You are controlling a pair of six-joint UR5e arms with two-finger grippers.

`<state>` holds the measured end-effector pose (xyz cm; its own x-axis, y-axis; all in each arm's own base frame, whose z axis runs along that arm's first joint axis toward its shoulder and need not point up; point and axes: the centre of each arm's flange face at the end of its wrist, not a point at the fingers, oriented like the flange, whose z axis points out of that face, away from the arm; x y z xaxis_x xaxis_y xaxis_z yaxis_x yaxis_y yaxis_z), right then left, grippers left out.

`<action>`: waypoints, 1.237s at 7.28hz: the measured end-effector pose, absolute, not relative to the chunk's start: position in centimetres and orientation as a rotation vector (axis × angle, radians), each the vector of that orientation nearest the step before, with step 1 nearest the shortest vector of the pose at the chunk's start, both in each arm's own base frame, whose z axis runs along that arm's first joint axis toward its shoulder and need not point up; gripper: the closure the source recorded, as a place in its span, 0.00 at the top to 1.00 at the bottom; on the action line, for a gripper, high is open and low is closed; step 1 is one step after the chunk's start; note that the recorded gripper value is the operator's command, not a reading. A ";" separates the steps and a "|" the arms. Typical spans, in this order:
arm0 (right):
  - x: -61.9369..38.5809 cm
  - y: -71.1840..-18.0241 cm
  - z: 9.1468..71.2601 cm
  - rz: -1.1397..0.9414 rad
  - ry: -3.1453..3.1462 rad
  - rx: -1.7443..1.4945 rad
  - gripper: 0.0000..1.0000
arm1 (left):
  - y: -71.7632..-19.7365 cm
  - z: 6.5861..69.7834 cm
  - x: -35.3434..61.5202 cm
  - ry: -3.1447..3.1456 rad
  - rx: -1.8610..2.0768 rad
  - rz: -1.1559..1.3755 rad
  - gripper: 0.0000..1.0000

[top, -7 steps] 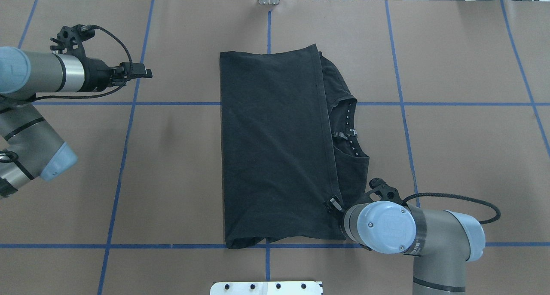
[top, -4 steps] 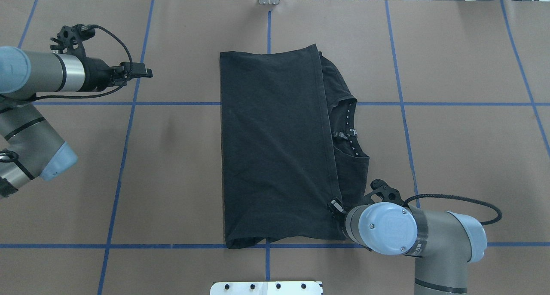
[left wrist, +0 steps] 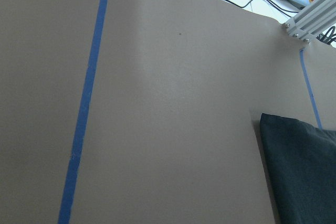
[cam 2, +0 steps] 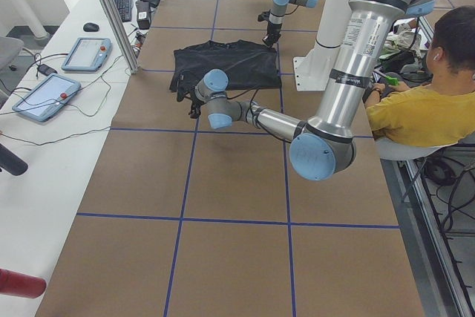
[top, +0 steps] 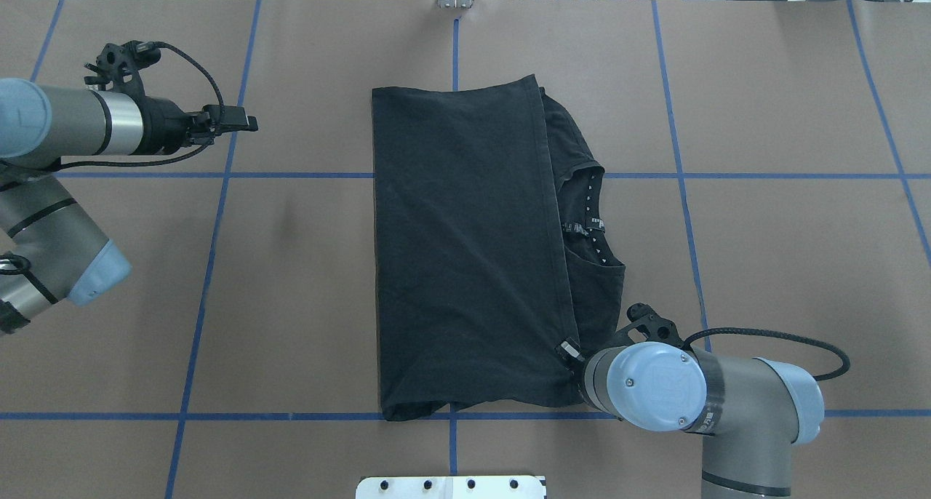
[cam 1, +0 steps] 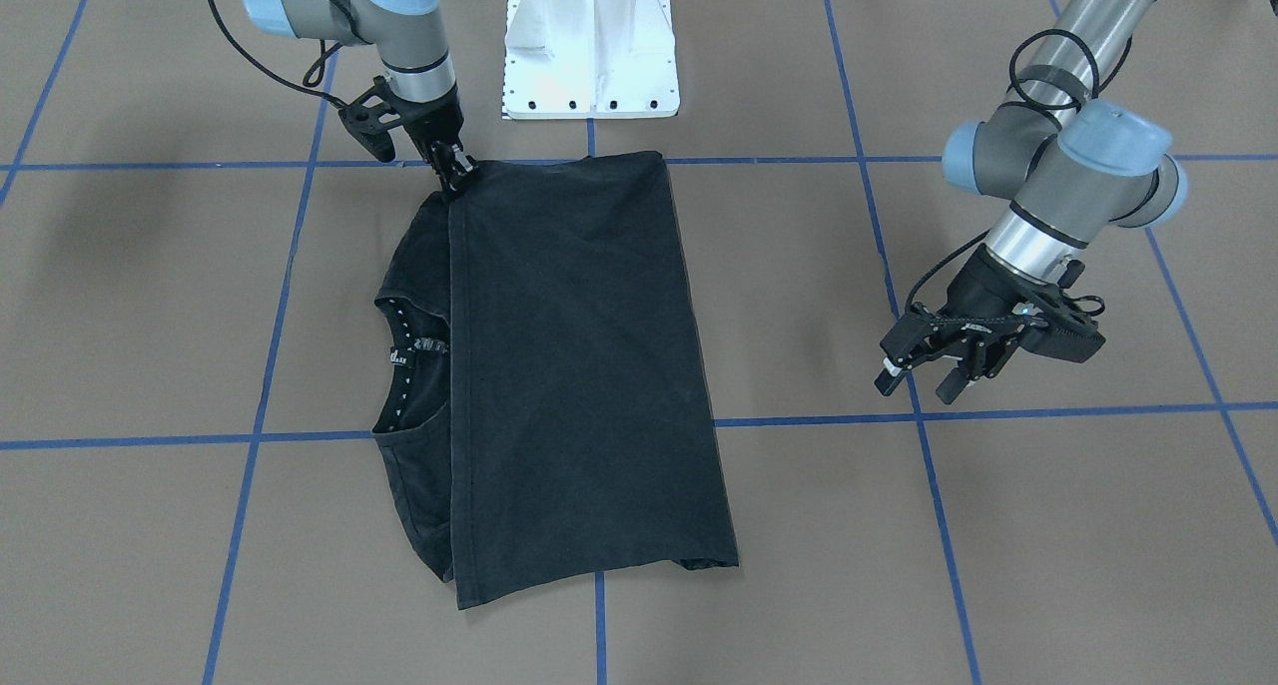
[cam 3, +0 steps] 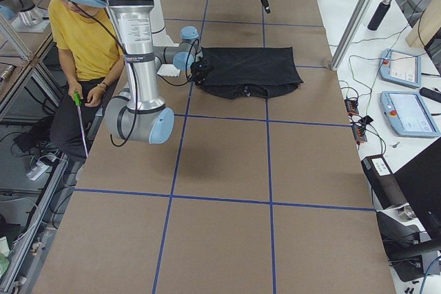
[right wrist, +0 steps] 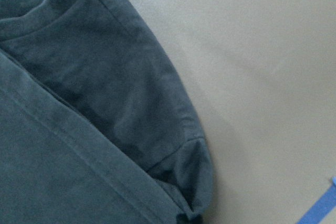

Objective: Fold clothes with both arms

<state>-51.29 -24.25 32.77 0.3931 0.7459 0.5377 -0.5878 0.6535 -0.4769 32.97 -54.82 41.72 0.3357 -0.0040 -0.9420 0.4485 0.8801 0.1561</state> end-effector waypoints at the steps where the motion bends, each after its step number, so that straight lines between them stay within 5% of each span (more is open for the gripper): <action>1: -50.8 -24.2 32.0 0.852 -0.813 -0.230 0.00 | -54.8 41.6 33.0 1.203 0.428 -0.306 1.00; 4: -48.5 -23.5 31.2 0.843 -0.835 -0.241 0.00 | -52.3 38.2 32.9 1.316 0.322 -0.409 1.00; 6: -48.1 -23.3 31.1 0.840 -0.837 -0.243 0.00 | -45.4 34.0 35.3 1.449 0.112 -0.466 1.00; 9: -48.1 -23.2 30.9 0.836 -0.840 -0.245 0.00 | -35.7 32.7 43.3 1.425 -0.113 -0.515 0.83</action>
